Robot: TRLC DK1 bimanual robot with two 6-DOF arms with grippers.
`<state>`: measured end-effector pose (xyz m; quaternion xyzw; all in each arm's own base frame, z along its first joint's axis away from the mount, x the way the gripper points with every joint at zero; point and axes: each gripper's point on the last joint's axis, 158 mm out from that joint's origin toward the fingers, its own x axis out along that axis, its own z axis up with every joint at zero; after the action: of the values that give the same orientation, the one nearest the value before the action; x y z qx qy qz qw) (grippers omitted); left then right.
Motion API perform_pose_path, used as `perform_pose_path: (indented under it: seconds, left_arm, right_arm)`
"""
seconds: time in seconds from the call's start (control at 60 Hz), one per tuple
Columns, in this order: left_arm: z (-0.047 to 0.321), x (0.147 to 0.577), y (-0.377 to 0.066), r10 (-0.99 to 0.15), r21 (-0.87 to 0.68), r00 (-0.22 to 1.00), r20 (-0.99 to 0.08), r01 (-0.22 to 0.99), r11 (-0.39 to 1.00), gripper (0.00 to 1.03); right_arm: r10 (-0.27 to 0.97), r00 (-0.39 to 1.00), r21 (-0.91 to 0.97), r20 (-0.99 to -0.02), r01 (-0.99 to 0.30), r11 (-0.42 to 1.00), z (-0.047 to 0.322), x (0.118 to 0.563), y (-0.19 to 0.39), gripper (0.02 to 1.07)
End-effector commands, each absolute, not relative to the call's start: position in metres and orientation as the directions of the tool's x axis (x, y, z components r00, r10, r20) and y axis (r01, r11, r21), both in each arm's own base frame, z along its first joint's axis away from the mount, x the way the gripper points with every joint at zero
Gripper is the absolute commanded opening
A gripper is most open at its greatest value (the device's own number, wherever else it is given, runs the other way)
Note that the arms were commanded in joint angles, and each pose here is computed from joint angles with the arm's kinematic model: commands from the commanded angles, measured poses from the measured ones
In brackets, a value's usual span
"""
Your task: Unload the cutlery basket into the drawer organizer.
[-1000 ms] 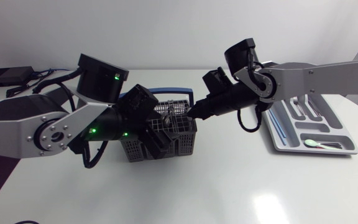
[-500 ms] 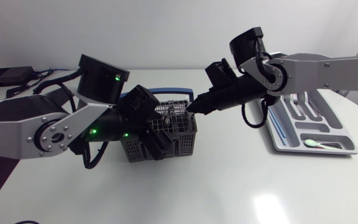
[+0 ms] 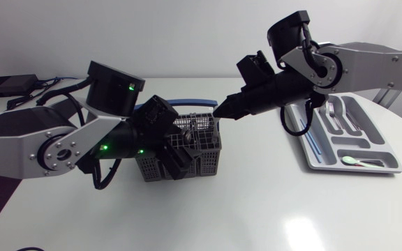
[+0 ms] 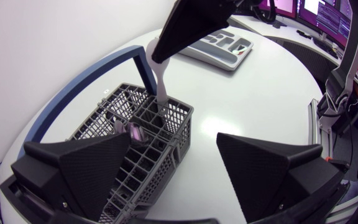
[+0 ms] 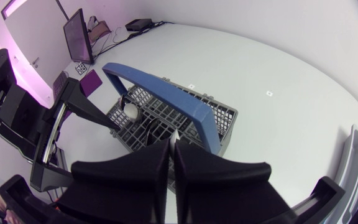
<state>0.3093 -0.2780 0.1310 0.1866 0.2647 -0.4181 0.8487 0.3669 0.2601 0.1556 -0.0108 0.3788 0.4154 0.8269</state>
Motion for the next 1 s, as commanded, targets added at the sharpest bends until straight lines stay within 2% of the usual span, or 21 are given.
perform_pose_path:
  seconds: [0.0,0.533,0.983]
  left_arm:
    - [0.128,0.301,-0.278,-0.618,0.077,0.498,-0.608,0.812,0.578,0.98]
    - [0.126,0.299,-0.277,-0.618,0.079,0.496,-0.610,0.814,0.575,0.98]
    - [0.128,0.300,-0.275,-0.609,0.091,0.507,-0.610,0.808,0.582,0.98]
  right_arm:
    - [0.691,0.379,0.309,-0.615,-0.690,0.654,0.174,0.366,0.258,0.08]
    - [0.713,0.336,0.304,-0.615,-0.733,0.608,0.194,0.355,0.260,0.08]
    - [0.715,0.369,0.272,-0.594,-0.744,0.610,0.223,0.336,0.242,0.08]
